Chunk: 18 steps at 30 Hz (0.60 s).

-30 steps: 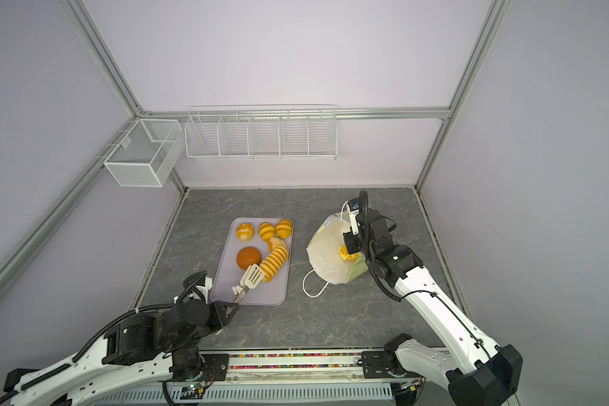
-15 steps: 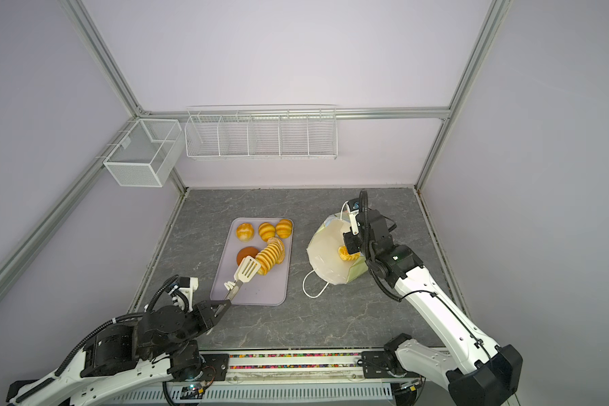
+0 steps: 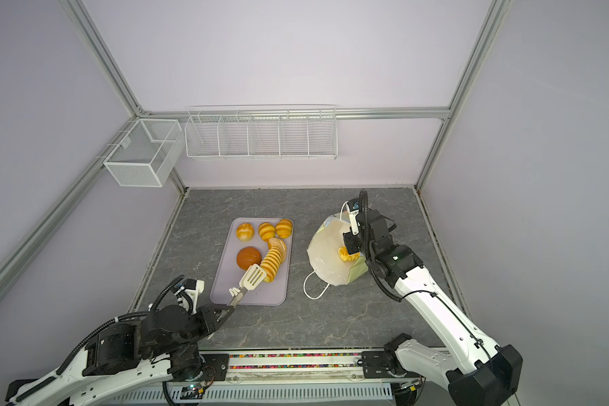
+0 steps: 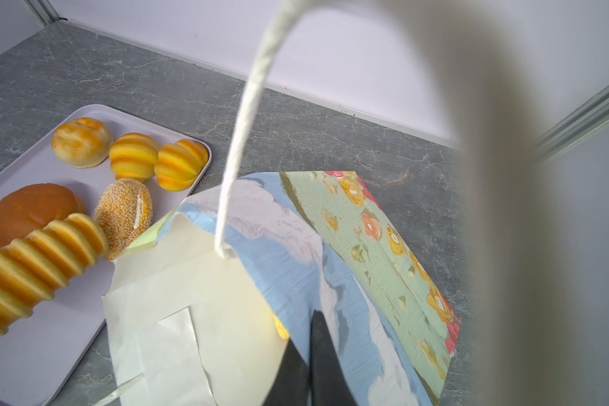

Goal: Take the fake bread out of the paper bag
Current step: 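Carry the spiral bread with the tongs over the tray and lower it, then open the tongs to release the spiral bread and draw them back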

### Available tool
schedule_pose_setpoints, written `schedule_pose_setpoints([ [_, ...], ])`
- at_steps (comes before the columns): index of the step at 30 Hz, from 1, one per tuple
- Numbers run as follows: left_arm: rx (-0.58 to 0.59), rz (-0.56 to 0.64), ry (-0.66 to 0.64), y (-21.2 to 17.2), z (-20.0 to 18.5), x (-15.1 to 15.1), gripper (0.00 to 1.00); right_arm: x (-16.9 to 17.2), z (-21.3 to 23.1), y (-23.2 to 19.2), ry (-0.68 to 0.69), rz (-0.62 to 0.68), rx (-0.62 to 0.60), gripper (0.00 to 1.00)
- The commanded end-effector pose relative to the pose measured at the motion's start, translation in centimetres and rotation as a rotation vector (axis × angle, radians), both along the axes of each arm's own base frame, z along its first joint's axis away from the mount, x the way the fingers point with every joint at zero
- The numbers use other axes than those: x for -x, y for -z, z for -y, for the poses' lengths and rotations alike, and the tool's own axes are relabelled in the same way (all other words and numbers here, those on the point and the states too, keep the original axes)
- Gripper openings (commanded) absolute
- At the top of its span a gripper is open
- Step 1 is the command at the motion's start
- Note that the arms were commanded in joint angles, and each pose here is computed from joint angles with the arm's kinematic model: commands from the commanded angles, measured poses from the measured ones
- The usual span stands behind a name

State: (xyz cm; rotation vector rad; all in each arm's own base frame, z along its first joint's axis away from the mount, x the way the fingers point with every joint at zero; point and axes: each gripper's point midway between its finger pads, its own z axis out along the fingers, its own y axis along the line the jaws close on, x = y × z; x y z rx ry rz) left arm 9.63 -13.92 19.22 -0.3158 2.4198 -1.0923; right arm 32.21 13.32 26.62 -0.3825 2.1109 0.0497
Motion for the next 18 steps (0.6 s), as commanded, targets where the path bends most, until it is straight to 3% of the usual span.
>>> schedule_pose_setpoints([
  [1,0.065,0.037,-0.03,-2.1,-0.9,-0.2,0.0,0.0,0.0,-0.4,-0.003,0.02,-0.02,0.07],
  [8,0.096,0.054,-0.034,-2.9,-1.6,-0.1,0.0,0.0,-0.1,-0.4,-0.005,0.018,-0.022,0.07],
  [18,0.038,-0.086,-0.065,1.7,-1.9,0.8,0.0,0.0,0.0,-0.3,-0.003,0.015,-0.021,0.07],
])
